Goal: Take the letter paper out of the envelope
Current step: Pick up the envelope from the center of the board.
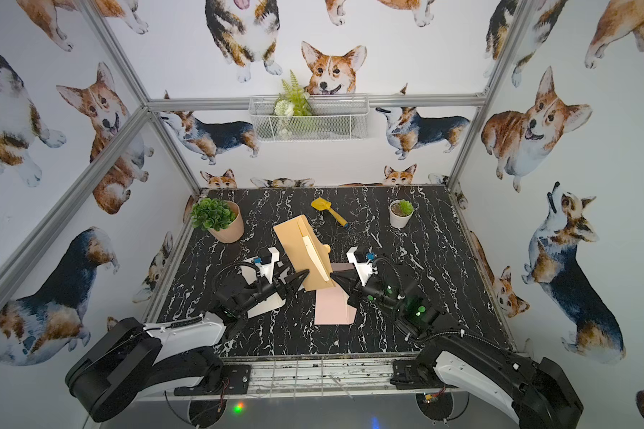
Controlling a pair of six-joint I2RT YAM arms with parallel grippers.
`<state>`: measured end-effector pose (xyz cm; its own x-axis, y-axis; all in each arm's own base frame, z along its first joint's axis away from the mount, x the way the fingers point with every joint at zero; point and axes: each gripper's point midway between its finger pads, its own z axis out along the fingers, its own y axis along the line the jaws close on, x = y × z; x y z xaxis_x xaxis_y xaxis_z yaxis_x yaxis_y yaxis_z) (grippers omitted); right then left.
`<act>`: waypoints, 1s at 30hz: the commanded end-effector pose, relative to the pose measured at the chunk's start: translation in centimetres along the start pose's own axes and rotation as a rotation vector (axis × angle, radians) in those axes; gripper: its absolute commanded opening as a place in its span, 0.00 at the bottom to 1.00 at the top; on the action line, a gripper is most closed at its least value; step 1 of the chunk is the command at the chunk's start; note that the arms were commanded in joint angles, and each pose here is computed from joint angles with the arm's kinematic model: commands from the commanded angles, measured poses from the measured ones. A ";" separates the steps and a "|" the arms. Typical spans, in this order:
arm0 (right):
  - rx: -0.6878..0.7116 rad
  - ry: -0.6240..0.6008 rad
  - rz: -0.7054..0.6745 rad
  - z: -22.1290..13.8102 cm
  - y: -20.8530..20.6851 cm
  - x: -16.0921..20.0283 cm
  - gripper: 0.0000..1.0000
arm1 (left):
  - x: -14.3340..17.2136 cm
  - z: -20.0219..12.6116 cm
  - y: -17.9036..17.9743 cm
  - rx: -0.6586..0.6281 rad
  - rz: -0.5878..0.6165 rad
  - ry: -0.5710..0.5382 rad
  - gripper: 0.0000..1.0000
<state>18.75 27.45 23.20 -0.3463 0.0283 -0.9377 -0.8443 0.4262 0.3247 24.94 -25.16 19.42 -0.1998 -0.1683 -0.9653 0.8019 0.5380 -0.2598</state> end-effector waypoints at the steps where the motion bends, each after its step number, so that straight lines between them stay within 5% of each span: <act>1: -0.027 -0.057 0.002 0.2 0.2 -1.0 0.00 | -1.5 0.1 -0.7 0.034 0.006 -0.051 0.77; 13: -0.007 -0.054 0.048 0.4 -1.2 -0.2 0.00 | -1.3 0.2 -0.5 0.025 -0.011 -0.042 0.62; 23: 0.000 -0.050 0.059 0.5 -1.6 0.2 0.00 | -1.0 0.3 0.3 -0.014 -0.029 -0.030 0.20; 30: 0.008 -0.043 0.066 0.6 -1.8 0.3 0.00 | -1.0 0.3 0.5 -0.026 -0.039 -0.025 0.00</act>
<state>20.46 27.06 20.93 -0.4042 0.0592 -0.9128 -0.8038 0.4533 0.3853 25.34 -25.17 19.66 -0.2334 -0.1952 -0.9526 0.7851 0.5401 -0.3031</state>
